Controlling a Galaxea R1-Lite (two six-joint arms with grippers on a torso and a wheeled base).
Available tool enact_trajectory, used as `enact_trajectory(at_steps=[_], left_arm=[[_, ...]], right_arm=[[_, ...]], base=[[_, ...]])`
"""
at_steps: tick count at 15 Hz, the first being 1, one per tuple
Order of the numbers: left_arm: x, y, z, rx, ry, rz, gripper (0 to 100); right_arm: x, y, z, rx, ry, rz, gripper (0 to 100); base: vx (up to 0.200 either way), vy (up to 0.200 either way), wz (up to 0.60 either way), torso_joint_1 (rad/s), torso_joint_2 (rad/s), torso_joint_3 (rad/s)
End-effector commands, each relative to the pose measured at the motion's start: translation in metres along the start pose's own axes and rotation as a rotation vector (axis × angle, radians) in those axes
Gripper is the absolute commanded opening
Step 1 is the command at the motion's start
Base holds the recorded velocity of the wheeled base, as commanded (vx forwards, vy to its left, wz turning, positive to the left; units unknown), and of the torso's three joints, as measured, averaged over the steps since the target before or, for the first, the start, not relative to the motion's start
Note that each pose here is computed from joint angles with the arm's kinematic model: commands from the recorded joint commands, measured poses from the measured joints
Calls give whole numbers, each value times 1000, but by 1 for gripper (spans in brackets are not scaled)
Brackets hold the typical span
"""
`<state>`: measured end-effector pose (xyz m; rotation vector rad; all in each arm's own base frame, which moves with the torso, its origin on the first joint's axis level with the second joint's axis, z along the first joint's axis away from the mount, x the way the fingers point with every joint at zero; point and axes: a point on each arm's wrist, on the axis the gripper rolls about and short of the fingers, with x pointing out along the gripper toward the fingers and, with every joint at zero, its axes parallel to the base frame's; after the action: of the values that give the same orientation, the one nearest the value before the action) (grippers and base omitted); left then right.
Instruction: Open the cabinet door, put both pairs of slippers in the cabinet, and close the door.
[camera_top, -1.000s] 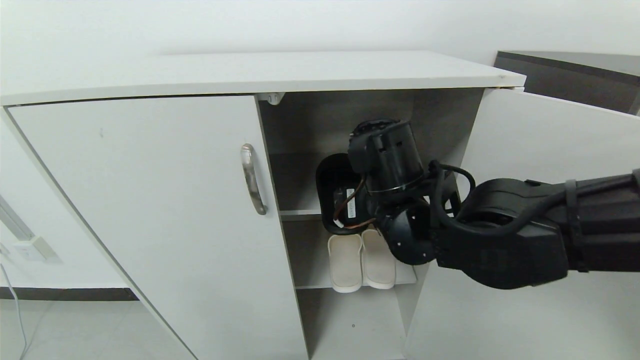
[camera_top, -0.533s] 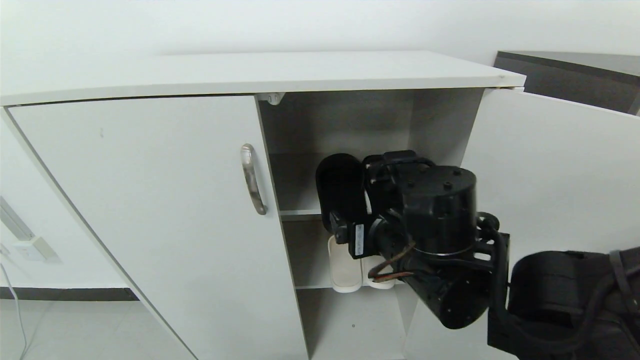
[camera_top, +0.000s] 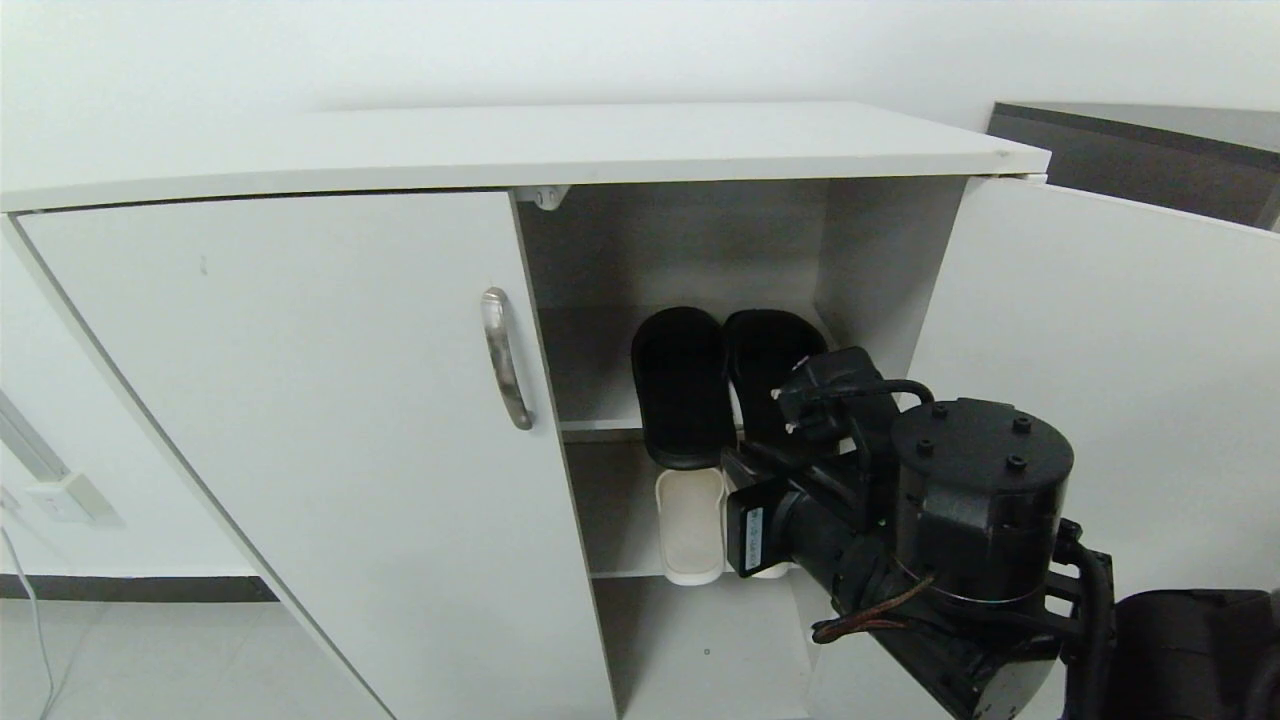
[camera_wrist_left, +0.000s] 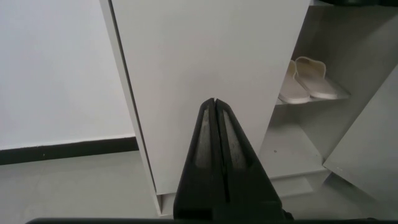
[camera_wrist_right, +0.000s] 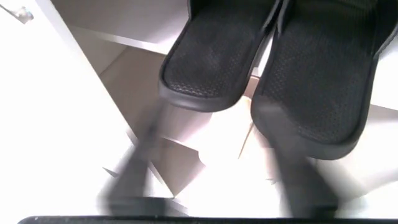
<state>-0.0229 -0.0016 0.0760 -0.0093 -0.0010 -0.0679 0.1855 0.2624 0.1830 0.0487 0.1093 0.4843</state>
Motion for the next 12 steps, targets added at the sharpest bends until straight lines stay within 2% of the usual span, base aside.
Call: enact_trajectory(at_steps=[1, 5, 12], left_arm=[[0, 0, 0, 0, 1, 0, 0], [0, 0, 0, 2, 0, -1, 0], [0, 0, 0, 0, 1, -1, 0]], right_arm=[[1, 3, -4, -6, 11, 5, 0], [1, 7, -7, -11, 18, 15, 0], [-1, 8, -8, -13, 19, 16, 0]], base=[[0, 0, 0, 0, 0, 0], [0, 0, 0, 0, 0, 0], [-200, 0, 0, 2, 4, 1]])
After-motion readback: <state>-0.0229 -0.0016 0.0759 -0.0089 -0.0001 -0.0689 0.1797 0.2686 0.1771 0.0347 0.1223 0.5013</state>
